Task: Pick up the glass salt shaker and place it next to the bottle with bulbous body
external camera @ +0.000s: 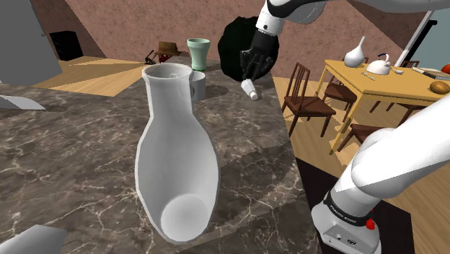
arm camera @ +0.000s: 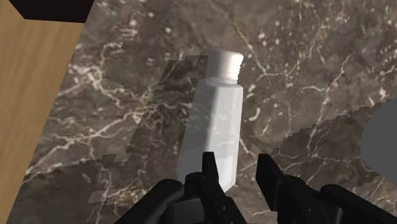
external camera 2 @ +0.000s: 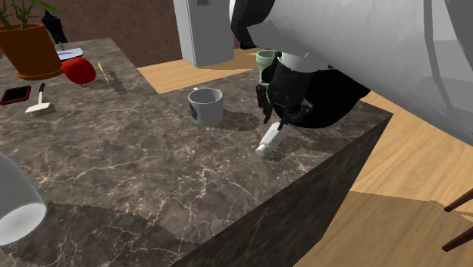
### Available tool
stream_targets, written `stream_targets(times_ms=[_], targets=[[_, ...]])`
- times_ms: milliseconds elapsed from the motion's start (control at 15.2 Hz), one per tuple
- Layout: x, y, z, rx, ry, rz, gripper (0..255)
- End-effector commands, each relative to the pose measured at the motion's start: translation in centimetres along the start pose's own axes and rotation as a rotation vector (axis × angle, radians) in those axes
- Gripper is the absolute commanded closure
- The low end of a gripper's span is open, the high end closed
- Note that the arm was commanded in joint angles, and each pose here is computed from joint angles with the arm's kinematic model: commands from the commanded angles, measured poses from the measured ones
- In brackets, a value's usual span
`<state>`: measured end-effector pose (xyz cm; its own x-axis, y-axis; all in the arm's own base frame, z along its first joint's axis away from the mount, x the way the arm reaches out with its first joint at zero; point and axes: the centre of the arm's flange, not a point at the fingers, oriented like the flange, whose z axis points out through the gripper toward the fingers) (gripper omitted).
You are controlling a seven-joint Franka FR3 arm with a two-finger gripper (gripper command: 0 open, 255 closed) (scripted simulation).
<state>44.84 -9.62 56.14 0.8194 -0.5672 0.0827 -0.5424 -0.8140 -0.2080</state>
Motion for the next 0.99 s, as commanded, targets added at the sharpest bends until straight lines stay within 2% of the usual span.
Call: stream_targets(times_ms=[0,198,396,462,528,726,924], targets=[[-0.9,0.8,3.9,-0.060,-0.163,0.013,255],[-1.0,0.2,3.5,-0.061,-0.162,0.014,255],[-2.9,0.3,6.3,-0.065,-0.158,0.016,255],[-0.6,-0.7,0.6,0.026,0.064,0.004,255],[-0.6,-0.7,0.6,0.026,0.064,0.004,0],[-2.3,-0.2,0.0,-0.074,-0.031,0.027,0],[-2.4,-0.1,1.1,-0.077,-0.033,0.027,0]])
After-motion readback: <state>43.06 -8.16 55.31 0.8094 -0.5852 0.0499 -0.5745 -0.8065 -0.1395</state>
